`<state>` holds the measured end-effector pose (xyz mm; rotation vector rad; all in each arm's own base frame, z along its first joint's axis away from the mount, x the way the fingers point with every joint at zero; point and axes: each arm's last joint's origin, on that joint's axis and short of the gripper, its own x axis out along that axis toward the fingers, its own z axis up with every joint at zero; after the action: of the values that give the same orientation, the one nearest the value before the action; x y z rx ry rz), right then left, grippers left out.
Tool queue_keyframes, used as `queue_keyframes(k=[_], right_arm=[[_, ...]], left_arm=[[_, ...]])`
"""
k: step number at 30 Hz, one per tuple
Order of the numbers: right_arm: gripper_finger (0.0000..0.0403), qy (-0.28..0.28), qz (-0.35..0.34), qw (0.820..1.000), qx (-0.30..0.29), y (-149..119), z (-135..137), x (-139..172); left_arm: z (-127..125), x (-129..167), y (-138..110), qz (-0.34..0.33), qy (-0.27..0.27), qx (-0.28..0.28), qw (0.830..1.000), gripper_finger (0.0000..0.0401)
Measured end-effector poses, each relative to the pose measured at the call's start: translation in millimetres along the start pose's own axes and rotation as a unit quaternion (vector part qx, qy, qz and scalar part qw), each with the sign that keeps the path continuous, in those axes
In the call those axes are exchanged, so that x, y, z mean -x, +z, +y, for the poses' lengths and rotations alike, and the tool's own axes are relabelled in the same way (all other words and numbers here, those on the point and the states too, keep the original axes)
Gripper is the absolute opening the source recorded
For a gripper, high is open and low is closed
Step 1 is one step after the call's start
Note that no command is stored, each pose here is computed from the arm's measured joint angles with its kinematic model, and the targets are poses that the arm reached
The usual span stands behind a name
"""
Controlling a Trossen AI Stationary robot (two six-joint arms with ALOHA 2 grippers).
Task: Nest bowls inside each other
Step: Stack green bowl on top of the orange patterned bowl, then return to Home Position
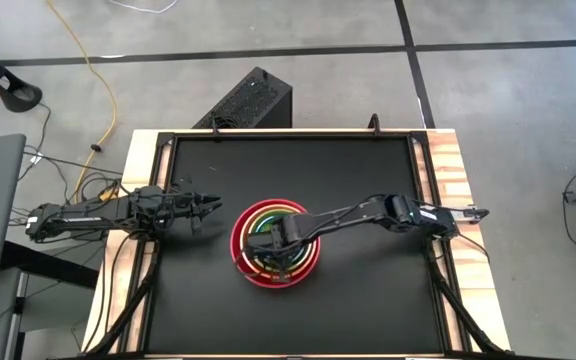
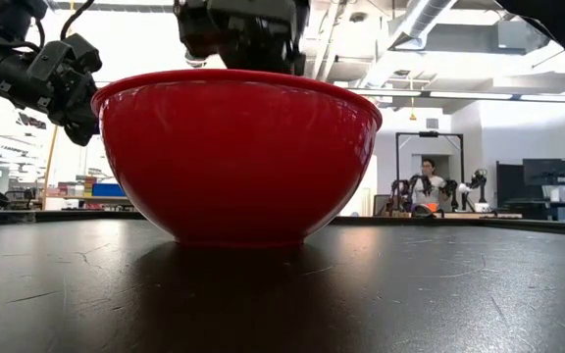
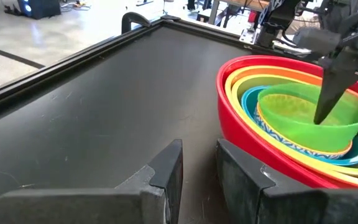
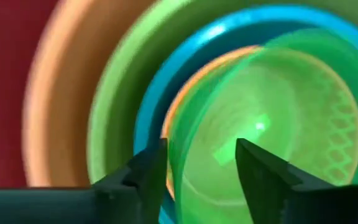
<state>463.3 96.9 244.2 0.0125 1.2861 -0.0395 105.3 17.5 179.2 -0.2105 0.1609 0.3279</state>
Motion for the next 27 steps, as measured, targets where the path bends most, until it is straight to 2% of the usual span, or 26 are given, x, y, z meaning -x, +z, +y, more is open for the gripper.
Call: queue_keyframes(k=[7, 19, 22, 27], right_arm=[[0.0242, 0.008, -0.027, 1.0, -0.003, 8, -3, 27], [0.0244, 0.008, -0.031, 0.999, 0.026, -13, -14, 93], [0.0244, -0.012, -0.033, 0.998, 0.048, -21, -19, 111], [0.0244, -0.073, -0.027, 0.996, 0.036, -37, -39, 137]], left_arm=[[0, 0, 0, 0.0, 0.0, 0.0, 1.0, 0.0087], [0, 0, 0, 0.002, 0.001, -0.001, 1.0, 0.0087], [0, 0, -1, 0.003, 0.001, -0.002, 1.0, 0.0087], [0, 0, -1, 0.005, -0.003, 0.001, 1.0, 0.0087]])
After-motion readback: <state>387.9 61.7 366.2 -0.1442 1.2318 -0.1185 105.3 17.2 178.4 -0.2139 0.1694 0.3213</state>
